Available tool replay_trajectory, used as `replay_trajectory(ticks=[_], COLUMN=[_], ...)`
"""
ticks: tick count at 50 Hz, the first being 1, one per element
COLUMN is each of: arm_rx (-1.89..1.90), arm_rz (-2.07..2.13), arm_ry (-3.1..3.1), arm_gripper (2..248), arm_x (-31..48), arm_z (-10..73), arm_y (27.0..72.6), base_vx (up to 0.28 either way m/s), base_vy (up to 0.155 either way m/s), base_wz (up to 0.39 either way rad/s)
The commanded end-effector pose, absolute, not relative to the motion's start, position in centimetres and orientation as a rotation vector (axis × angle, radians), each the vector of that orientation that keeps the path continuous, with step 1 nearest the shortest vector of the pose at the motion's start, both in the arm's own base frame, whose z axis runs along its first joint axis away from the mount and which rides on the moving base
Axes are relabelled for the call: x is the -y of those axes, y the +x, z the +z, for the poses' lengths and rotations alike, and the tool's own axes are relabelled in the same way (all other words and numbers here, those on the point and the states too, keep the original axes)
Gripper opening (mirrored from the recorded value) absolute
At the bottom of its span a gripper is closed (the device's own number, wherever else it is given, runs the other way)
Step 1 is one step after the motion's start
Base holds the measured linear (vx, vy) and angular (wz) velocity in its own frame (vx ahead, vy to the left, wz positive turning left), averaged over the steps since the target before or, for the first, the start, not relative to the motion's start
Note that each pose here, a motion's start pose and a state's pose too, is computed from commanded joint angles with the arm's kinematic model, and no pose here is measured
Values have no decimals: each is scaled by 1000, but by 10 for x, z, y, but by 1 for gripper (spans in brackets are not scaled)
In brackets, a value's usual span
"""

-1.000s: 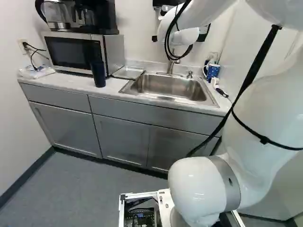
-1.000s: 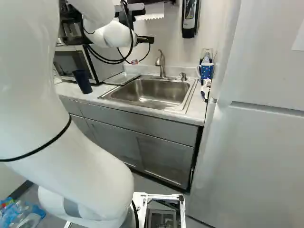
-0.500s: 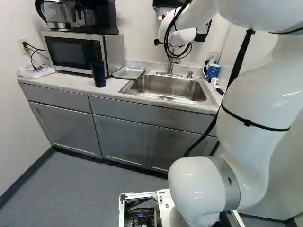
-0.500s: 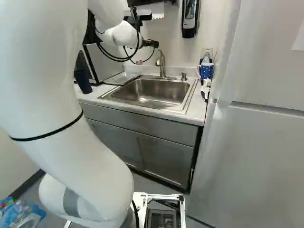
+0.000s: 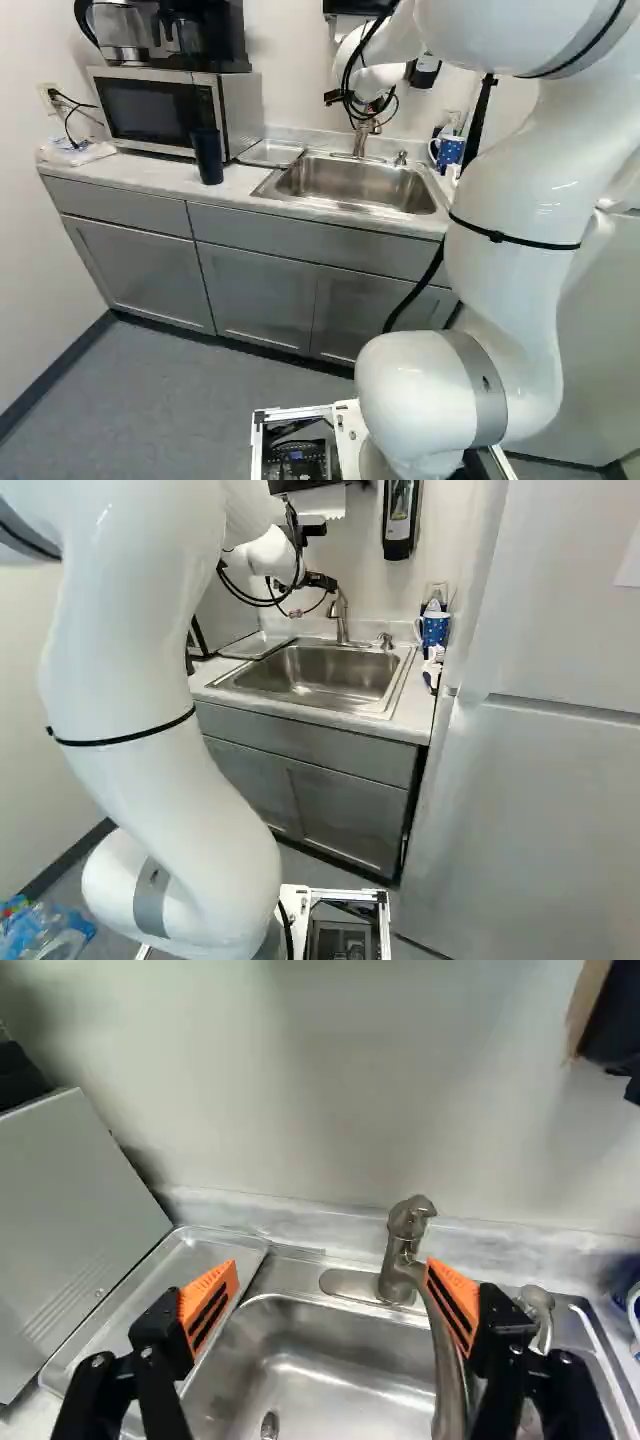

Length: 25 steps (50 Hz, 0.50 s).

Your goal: Rinse the cup and place it in the tray

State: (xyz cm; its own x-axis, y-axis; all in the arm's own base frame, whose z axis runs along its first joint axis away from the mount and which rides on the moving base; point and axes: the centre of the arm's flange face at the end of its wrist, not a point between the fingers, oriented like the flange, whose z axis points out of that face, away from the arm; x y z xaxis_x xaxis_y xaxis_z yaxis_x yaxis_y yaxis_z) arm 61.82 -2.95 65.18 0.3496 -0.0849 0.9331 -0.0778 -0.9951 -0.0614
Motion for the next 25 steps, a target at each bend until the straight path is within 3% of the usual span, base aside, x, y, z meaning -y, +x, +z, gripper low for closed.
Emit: replay_trajectory(ticks=[25], arm_rx=[-204], arm_rz=[-1756], arm_ry=[-2570], arm_gripper=[247], arm_x=[34], arm_z=[645], arm_y=[667], base_vx=[0], base_vy=[0], base_wz=[0])
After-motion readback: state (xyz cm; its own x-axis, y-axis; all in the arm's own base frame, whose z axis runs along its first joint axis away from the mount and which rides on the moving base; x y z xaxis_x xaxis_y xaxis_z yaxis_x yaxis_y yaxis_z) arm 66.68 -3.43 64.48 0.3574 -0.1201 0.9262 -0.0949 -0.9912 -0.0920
